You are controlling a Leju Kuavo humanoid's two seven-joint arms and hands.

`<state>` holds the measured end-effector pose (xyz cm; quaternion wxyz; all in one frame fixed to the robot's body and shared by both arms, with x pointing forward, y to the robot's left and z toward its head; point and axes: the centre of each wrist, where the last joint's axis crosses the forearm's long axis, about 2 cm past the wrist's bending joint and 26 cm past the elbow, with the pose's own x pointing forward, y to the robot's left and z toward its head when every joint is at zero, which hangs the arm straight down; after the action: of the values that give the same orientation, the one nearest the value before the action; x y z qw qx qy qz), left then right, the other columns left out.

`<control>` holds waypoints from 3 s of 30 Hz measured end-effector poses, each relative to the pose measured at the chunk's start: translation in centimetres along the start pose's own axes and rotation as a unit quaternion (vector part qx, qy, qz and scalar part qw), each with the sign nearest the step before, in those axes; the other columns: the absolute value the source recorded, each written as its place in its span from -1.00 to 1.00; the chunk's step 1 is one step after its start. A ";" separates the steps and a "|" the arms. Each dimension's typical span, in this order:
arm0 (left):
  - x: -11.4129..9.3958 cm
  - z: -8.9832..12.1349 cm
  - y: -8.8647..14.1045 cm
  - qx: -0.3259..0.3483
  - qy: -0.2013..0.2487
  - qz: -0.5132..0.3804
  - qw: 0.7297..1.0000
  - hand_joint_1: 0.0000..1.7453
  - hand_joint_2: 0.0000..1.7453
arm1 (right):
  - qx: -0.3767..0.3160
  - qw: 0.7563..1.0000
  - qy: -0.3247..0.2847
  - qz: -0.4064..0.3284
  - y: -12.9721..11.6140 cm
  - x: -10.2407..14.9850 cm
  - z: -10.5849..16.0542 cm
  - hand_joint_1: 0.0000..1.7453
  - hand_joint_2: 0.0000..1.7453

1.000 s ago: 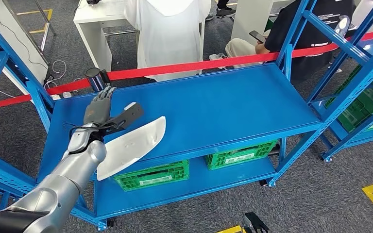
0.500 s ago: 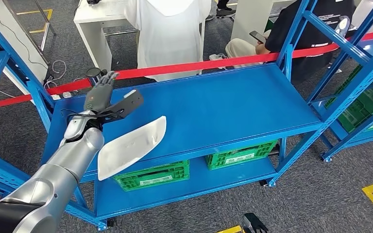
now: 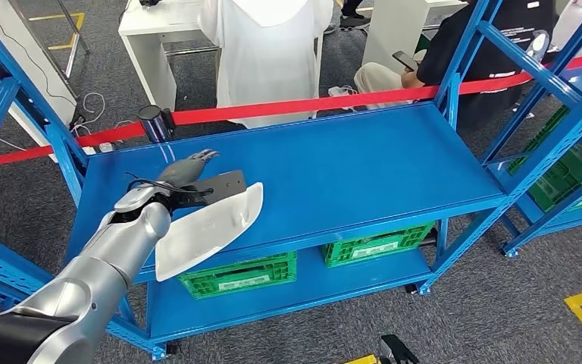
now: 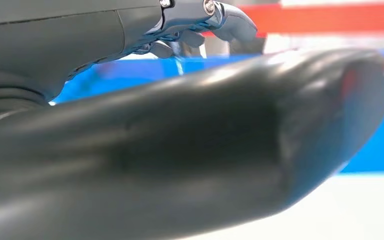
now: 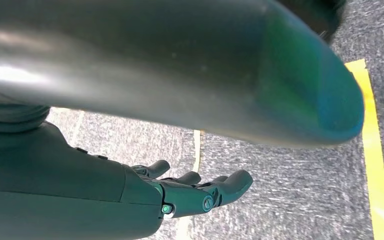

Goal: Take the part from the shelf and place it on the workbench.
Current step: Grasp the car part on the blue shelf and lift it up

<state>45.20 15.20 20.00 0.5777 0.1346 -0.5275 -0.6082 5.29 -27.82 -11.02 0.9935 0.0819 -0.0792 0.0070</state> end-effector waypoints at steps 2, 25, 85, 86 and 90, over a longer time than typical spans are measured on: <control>0.2 -0.1 -0.3 -0.026 -0.011 -0.012 1.000 -1.00 -1.00 | 0.001 1.000 -0.001 -0.001 0.0 0.0 0.0 -1.00 -1.00; 2.1 -0.6 -3.9 -0.115 -0.098 -0.032 0.988 -1.00 -1.00 | -0.003 1.000 0.000 -0.013 -0.1 -0.3 0.0 -1.00 -1.00; -1.5 0.4 -0.2 0.034 0.060 -0.054 0.996 -1.00 -1.00 | -0.015 0.999 0.005 -0.030 0.1 -0.9 0.0 -1.00 -1.00; -1.6 0.4 -0.2 0.036 0.056 -0.052 0.996 -1.00 -1.00 | -0.015 0.999 0.003 -0.030 0.1 -0.9 0.0 -1.00 -1.00; -1.9 0.5 -0.6 0.044 0.047 -0.043 0.997 -1.00 -1.00 | -0.016 0.999 0.004 -0.033 0.1 -1.0 0.0 -1.00 -1.00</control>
<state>45.10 16.91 18.88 0.5683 0.2108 -0.5199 -0.6019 4.26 -27.70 -11.15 0.9946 0.0686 -0.0727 -0.0268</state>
